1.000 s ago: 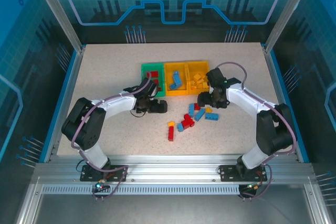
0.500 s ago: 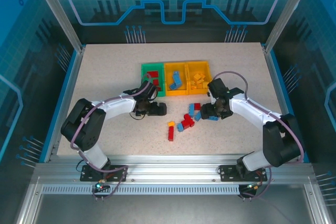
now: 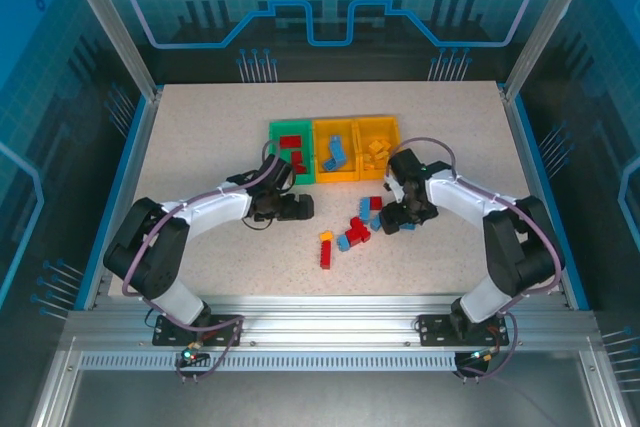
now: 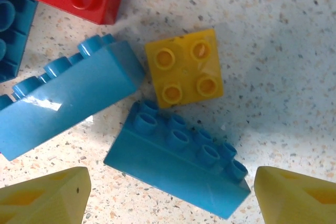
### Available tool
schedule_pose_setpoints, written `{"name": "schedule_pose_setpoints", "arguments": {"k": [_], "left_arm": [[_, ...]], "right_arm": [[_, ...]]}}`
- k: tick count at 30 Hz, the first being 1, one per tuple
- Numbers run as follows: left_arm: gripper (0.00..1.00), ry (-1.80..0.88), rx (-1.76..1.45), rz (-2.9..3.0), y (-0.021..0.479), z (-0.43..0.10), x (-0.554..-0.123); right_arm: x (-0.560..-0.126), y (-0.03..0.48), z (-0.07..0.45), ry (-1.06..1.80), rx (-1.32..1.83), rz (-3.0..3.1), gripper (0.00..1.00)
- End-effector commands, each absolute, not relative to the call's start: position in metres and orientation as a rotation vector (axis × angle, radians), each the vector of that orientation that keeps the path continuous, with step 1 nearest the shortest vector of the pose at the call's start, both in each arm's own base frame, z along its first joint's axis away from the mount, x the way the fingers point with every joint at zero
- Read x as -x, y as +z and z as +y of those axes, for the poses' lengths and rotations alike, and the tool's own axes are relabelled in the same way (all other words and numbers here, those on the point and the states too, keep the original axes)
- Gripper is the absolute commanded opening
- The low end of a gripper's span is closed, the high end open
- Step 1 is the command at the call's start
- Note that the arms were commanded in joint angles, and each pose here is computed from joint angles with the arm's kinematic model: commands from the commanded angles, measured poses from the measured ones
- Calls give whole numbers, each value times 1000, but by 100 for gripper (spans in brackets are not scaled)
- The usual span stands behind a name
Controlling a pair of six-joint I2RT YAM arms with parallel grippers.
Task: Sort the legos into containers by color
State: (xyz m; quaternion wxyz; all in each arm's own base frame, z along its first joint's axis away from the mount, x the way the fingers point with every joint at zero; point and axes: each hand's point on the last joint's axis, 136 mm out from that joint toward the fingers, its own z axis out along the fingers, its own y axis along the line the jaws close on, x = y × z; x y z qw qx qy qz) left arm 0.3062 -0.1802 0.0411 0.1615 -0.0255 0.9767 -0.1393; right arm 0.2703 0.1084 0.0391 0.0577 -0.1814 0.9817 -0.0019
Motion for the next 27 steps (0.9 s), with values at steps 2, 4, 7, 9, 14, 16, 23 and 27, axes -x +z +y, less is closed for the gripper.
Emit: {"name": "schedule_pose_setpoints", "arguments": {"k": [2, 4, 7, 9, 14, 16, 23, 27], "left_arm": [[99, -403, 110, 2791, 42, -175, -302], [99, -400, 114, 2792, 42, -173, -302], [99, -400, 119, 2793, 41, -173, -301], [99, -398, 119, 2794, 41, -172, -301], [99, -398, 124, 2795, 40, -170, -300], [99, -400, 129, 2796, 39, -170, -300], [99, -398, 136, 2796, 39, -167, -298], [99, -397, 144, 2792, 40, -165, -298]], "right_arm": [[-266, 35, 113, -89, 737, 3007, 80], [-264, 32, 116, -104, 782, 3018, 77], [-261, 30, 120, -105, 816, 3031, 71], [-260, 32, 122, -110, 836, 3034, 67], [-256, 33, 122, -169, 896, 3047, 54], [-255, 33, 125, -170, 915, 3032, 45], [-248, 45, 136, -134, 993, 2997, 27], [-248, 57, 140, -88, 996, 2968, 23]]}}
